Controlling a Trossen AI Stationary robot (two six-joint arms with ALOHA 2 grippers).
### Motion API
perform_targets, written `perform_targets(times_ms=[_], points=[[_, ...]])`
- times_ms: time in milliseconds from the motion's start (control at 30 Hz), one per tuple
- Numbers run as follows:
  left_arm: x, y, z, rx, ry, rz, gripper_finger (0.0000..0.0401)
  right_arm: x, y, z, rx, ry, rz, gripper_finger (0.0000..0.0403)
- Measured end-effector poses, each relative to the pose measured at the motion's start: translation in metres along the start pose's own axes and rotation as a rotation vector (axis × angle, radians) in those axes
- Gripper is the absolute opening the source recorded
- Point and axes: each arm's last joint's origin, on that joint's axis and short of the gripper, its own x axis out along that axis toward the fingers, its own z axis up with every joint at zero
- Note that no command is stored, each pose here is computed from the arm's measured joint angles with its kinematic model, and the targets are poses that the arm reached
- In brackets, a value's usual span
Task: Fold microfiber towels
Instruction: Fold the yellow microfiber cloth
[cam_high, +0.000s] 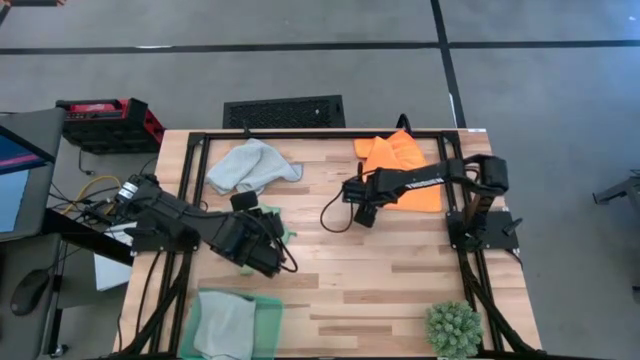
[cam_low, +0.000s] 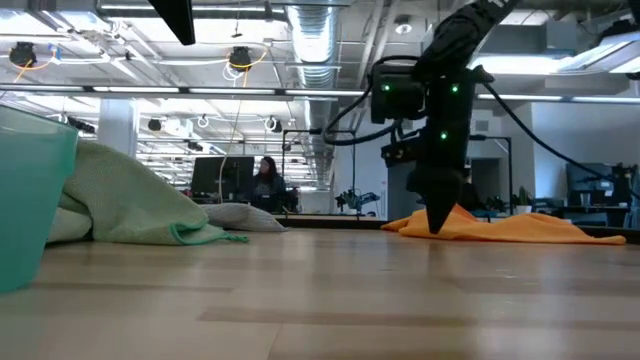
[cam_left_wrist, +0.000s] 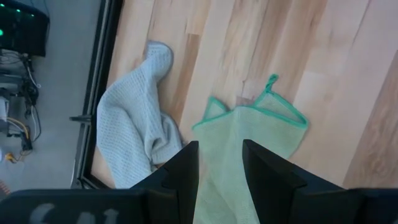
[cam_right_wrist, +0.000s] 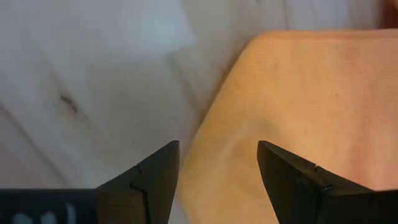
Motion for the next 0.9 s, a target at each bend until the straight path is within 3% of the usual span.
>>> perform_targets(times_ms=[233, 467, 900], points=[[0.002, 0.003, 0.002, 0.031, 0.008, 0.005, 0.0116, 0.002, -0.018, 0.001, 0.066, 0.048, 0.123, 0.024], [0.003, 0.003, 0.002, 0.059, 0.008, 0.003, 0.0116, 0.009, -0.033, 0.004, 0.149, 0.072, 0.175, 0.024], [0.003, 0.003, 0.002, 0.084, 0.008, 0.005, 0.0116, 0.009, -0.031, 0.008, 0.114, 0.059, 0.355, 0.024]])
